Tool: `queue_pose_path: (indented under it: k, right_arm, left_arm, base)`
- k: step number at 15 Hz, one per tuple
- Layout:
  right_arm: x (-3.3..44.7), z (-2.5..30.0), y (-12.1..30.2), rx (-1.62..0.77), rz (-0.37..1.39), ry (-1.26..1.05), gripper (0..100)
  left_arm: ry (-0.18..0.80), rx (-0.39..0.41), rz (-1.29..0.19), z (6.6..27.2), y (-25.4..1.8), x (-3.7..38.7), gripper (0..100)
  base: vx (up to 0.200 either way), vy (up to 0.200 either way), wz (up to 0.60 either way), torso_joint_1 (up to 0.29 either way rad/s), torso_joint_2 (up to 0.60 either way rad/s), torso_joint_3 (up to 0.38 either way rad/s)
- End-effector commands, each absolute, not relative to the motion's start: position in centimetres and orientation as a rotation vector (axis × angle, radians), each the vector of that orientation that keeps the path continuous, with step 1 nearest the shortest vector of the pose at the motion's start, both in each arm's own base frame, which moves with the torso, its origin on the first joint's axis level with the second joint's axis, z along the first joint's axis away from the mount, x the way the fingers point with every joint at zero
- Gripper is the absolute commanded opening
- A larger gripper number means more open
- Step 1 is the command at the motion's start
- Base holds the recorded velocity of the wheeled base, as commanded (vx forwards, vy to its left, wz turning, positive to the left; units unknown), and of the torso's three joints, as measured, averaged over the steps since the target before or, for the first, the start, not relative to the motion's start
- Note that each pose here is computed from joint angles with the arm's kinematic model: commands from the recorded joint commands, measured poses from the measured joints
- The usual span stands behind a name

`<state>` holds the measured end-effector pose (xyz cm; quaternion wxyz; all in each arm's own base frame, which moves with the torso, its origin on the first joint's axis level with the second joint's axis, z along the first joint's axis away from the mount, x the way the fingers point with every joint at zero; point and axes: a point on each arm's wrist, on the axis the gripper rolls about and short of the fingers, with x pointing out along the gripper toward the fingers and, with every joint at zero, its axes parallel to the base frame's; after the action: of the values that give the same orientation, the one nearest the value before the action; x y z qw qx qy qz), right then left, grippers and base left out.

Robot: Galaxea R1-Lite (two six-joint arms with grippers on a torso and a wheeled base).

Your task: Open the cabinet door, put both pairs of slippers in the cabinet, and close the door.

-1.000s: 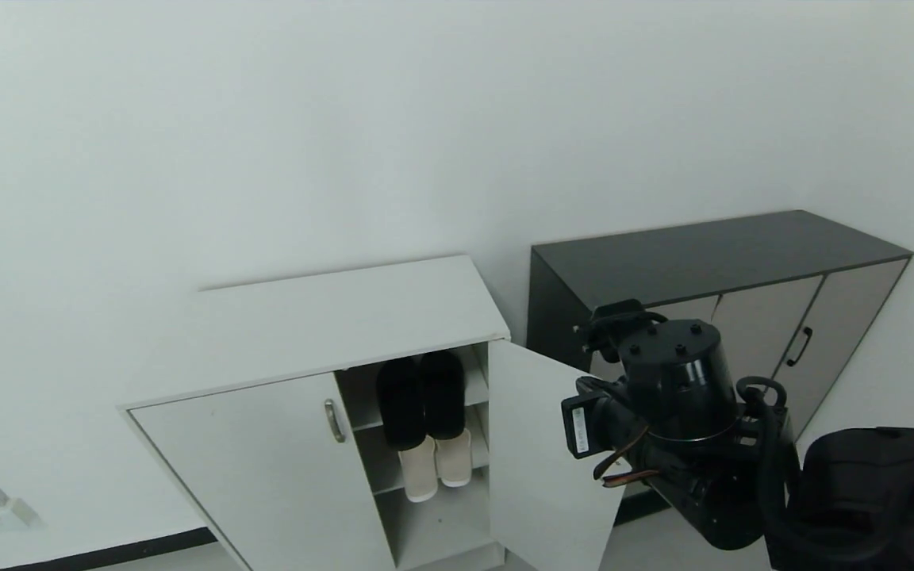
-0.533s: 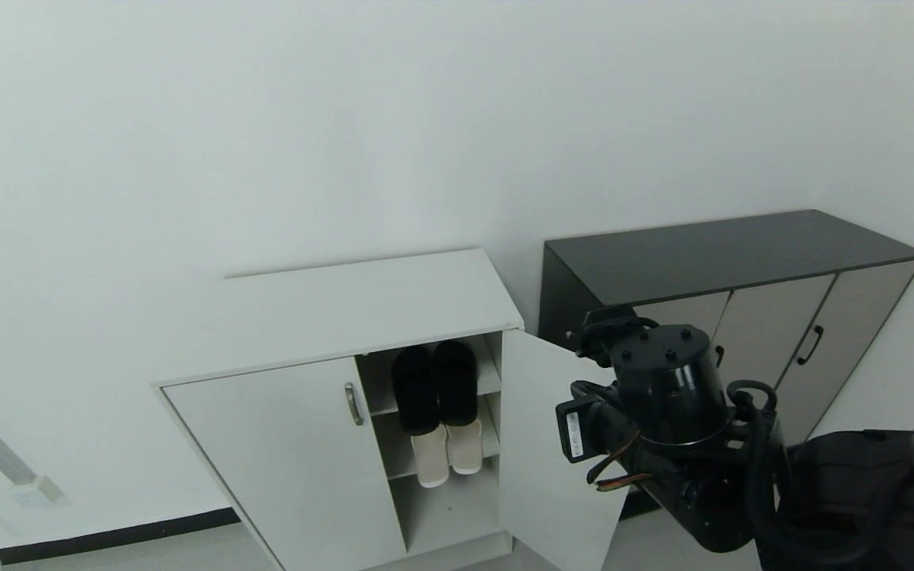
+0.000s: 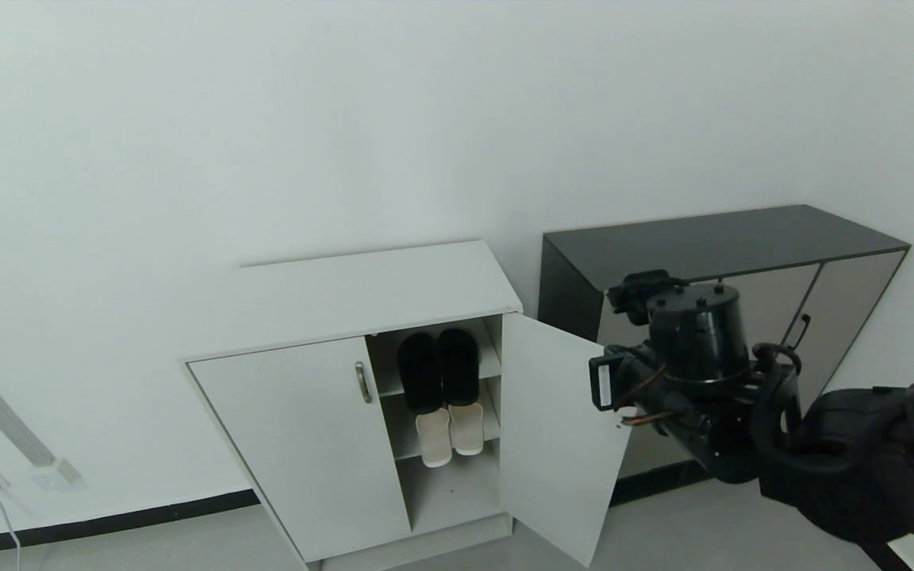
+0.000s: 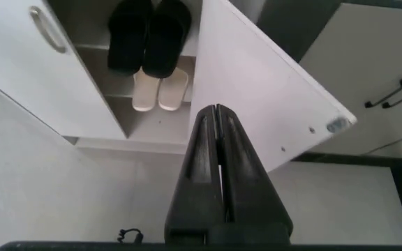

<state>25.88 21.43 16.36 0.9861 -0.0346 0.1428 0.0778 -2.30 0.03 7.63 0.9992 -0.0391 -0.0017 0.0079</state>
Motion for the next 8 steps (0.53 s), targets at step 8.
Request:
queue_pose_path:
  k: [8]
  right_arm:
    - [39.0, 13.8, 17.1, 0.003, 0.031, 0.378, 0]
  left_arm:
    - [-0.004, -0.08, 0.017, 7.6, 0.0, -2.3, 0]
  base:
    - [0.0, 0.0, 0.0, 0.0, 0.0, 0.0]
